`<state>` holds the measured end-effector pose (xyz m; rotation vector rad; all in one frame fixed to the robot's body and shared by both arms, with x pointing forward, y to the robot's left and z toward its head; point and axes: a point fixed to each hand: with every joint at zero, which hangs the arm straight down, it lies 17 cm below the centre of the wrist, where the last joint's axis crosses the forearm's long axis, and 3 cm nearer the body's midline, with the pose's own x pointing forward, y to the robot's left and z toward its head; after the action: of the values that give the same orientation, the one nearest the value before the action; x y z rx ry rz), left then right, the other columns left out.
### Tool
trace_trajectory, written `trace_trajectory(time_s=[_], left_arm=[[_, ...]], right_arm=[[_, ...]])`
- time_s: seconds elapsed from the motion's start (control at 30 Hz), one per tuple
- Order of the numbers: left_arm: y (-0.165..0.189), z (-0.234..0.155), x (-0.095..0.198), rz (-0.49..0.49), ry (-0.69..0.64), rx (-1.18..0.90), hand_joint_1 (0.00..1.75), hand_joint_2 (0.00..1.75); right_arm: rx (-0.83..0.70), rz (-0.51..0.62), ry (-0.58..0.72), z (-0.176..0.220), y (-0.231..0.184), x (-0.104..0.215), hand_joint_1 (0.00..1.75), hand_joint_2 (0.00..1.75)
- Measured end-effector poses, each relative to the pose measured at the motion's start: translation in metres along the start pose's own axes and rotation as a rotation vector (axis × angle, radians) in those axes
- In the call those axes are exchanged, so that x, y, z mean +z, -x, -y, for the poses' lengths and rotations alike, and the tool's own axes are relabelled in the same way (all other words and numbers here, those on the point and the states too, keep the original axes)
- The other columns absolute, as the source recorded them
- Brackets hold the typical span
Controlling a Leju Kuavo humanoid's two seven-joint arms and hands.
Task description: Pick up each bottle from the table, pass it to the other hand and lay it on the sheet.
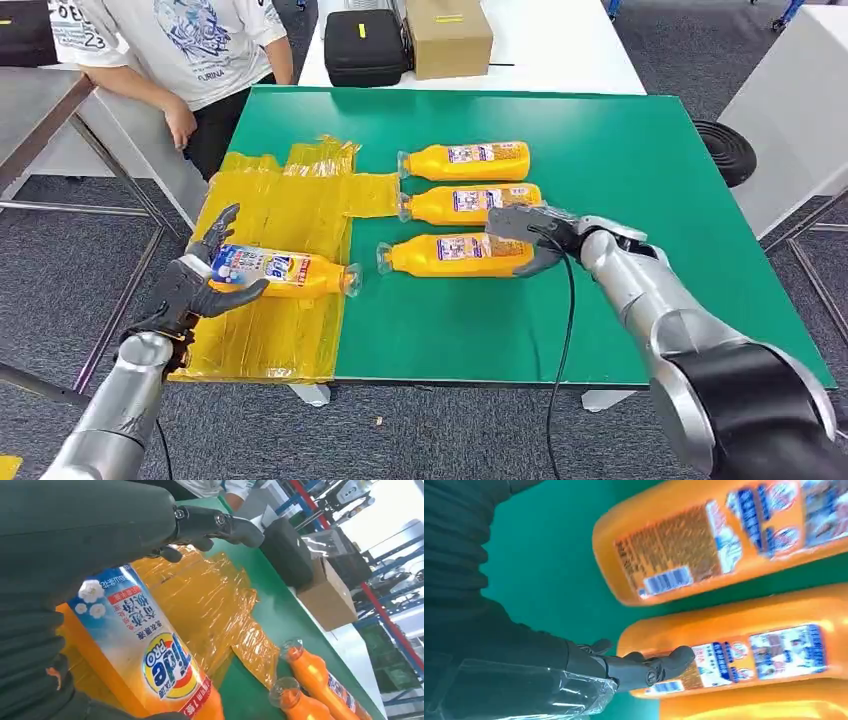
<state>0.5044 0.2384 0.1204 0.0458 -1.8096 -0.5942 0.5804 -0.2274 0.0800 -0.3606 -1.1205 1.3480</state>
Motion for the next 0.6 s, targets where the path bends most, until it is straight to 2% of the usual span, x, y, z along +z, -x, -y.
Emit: trace_trajectory(time_s=[0.23,0.6], left_arm=[[-0.003,0.002,-0.004,0.003,0.000,0.005,0.00,1.75],[-0.011,0.004,-0.023,0.018,0.015,0.017,0.00,1.75]], right_arm=[[0.055,-0.069,-0.031,-0.026,0.008,-0.005,0.00,1.75],[0.052,-0.084,-0.062,-0.043,0.008,-0.006,0.00,1.75]])
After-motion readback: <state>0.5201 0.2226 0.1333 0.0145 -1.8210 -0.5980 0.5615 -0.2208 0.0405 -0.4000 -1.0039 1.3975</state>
